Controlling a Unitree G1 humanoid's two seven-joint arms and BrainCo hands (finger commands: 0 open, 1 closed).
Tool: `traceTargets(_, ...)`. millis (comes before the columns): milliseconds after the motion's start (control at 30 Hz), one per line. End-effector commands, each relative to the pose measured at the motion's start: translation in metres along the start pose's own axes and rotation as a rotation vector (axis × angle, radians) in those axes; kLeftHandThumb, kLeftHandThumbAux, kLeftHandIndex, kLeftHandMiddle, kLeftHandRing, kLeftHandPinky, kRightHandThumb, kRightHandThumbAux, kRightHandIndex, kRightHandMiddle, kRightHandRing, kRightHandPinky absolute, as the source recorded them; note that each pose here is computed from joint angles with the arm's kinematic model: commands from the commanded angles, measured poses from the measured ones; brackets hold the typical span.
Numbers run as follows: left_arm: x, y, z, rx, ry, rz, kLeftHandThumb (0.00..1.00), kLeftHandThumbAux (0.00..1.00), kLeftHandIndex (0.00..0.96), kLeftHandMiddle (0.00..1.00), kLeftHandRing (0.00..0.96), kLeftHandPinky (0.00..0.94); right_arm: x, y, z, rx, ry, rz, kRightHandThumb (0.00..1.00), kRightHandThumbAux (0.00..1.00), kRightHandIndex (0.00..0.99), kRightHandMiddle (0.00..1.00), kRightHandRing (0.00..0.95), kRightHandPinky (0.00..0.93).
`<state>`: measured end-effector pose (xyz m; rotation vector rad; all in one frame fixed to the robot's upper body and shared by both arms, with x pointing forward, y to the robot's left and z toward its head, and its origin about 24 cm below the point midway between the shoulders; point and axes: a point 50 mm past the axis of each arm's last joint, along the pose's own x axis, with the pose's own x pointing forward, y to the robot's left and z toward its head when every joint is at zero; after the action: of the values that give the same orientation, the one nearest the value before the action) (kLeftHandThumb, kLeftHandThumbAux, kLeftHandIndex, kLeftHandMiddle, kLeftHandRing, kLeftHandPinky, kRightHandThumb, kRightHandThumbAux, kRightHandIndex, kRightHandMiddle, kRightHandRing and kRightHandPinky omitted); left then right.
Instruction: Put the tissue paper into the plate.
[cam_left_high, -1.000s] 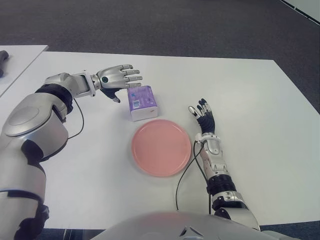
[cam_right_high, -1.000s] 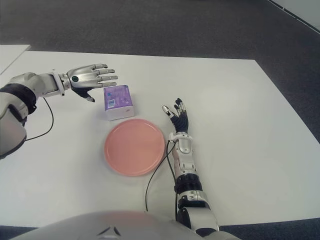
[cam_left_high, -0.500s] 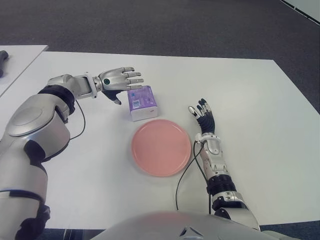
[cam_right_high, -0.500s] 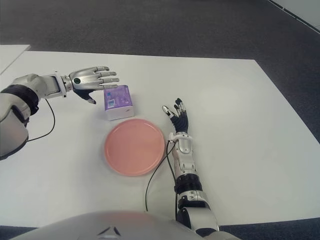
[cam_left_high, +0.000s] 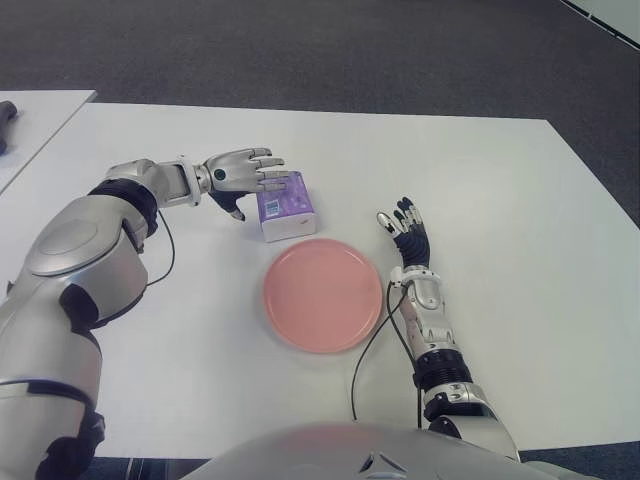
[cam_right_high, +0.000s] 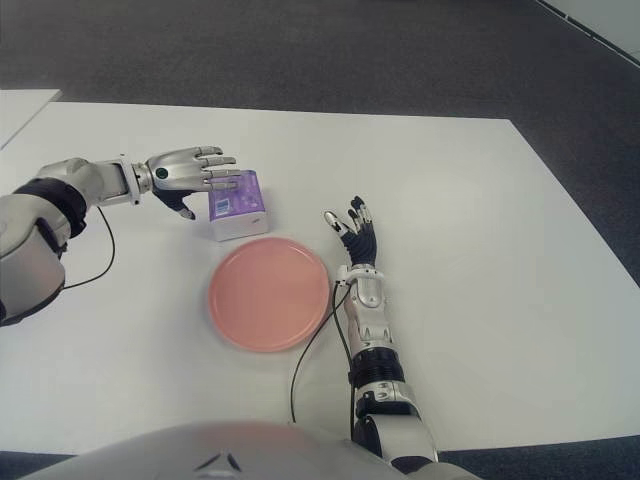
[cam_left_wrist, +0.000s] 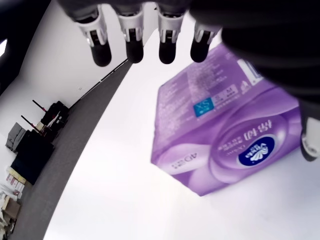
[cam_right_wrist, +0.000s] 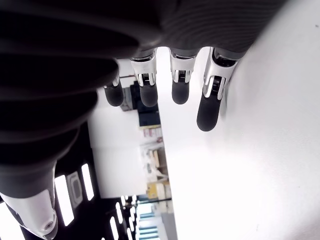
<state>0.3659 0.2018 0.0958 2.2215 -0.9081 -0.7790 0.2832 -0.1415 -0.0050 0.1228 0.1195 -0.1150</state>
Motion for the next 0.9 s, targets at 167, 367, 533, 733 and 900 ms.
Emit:
traceTargets(167, 0.009, -0.003, 0.013, -0.023, 0.002, 0.024, 0.153, 0.447, 0.000, 0.000, 0.000, 0.000, -0.018, -0.005, -0.036, -0.010, 0.183, -0.029, 0.204, 0.660, 0.000, 0.000, 0.000, 0.009)
traceTargets(367, 0.012, -0.001, 0.014, -0.032, 0.006, 0.037, 0.140, 0.469, 0.000, 0.000, 0.000, 0.000, -0.019, -0.004, -0.037, -0.009, 0.183, -0.028, 0.204, 0.660, 0.000, 0.000, 0.000, 0.009)
traceTargets(533, 0.013, -0.001, 0.017, -0.050, -0.005, 0.034, 0.100, 0.484, 0.000, 0.000, 0.000, 0.000, -0.020, -0.003, -0.037, -0.009, 0.182, -0.028, 0.204, 0.660, 0.000, 0.000, 0.000, 0.009)
traceTargets(733, 0.014, -0.005, 0.024, -0.061, -0.013, 0.015, 0.057, 0.488, 0.000, 0.000, 0.000, 0.000, -0.021, -0.002, -0.037, -0.009, 0.182, -0.028, 0.204, 0.660, 0.000, 0.000, 0.000, 0.009)
traceTargets(900, 0.015, -0.009, 0.030, -0.065, -0.013, 0.002, 0.043, 0.482, 0.000, 0.000, 0.000, 0.000, -0.022, -0.002, -0.037, -0.009, 0.181, -0.028, 0.204, 0.660, 0.000, 0.000, 0.000, 0.009)
